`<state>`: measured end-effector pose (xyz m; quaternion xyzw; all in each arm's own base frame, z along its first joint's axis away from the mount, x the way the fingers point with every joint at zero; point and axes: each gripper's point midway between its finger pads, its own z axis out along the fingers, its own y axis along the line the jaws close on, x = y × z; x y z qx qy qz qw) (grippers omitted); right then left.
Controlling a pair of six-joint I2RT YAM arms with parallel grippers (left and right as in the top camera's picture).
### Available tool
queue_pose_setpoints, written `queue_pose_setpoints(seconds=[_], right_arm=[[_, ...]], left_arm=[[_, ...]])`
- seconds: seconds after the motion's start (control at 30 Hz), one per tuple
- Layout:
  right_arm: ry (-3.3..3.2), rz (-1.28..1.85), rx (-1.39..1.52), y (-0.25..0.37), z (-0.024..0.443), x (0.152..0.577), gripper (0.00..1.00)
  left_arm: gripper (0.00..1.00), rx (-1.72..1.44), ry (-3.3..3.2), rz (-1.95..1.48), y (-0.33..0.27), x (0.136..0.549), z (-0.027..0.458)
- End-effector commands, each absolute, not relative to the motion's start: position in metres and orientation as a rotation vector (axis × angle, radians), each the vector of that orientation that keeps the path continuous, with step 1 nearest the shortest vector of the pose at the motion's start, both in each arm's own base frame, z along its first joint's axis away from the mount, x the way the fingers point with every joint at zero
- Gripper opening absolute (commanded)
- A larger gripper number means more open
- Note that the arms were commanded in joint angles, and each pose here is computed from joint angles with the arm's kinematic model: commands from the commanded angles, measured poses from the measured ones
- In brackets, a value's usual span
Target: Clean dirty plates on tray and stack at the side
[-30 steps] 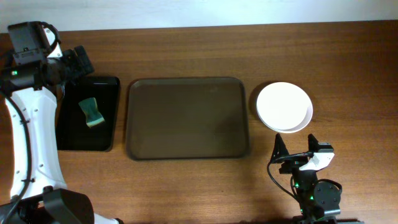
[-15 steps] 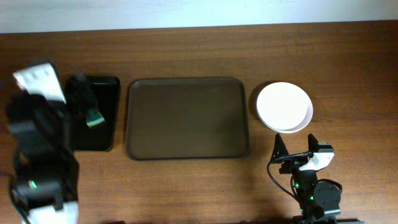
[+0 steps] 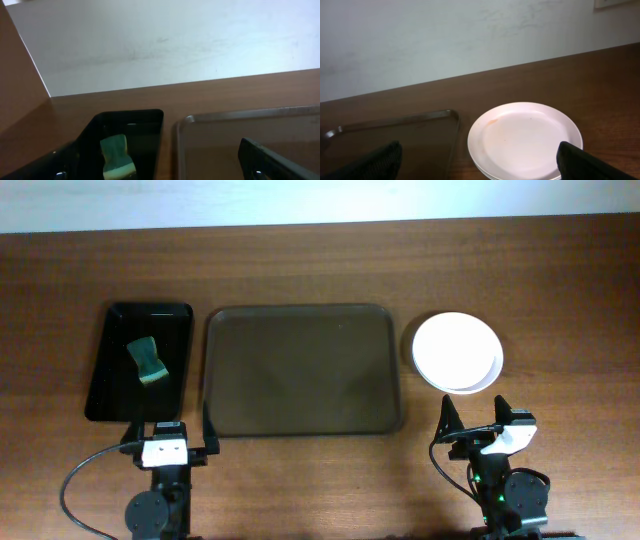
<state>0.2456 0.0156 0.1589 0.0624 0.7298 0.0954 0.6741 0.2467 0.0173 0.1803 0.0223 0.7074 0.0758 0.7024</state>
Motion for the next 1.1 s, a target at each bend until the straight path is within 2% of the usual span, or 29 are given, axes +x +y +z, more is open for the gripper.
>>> queue_pose_setpoints(seconds=[0.0,1.07], right_arm=[[1.648,0.210,0.134,0.0159,0.1558,0.2455,0.98],[1.648,0.210,0.134,0.0159,0.1558,0.2455,0.98]], left_arm=[[0.99,0.119,1.612,0.243,0.0183,0.2458,0.1656],[0.99,0.134,1.650,0.234,0.0164,0.2453,0.1564]])
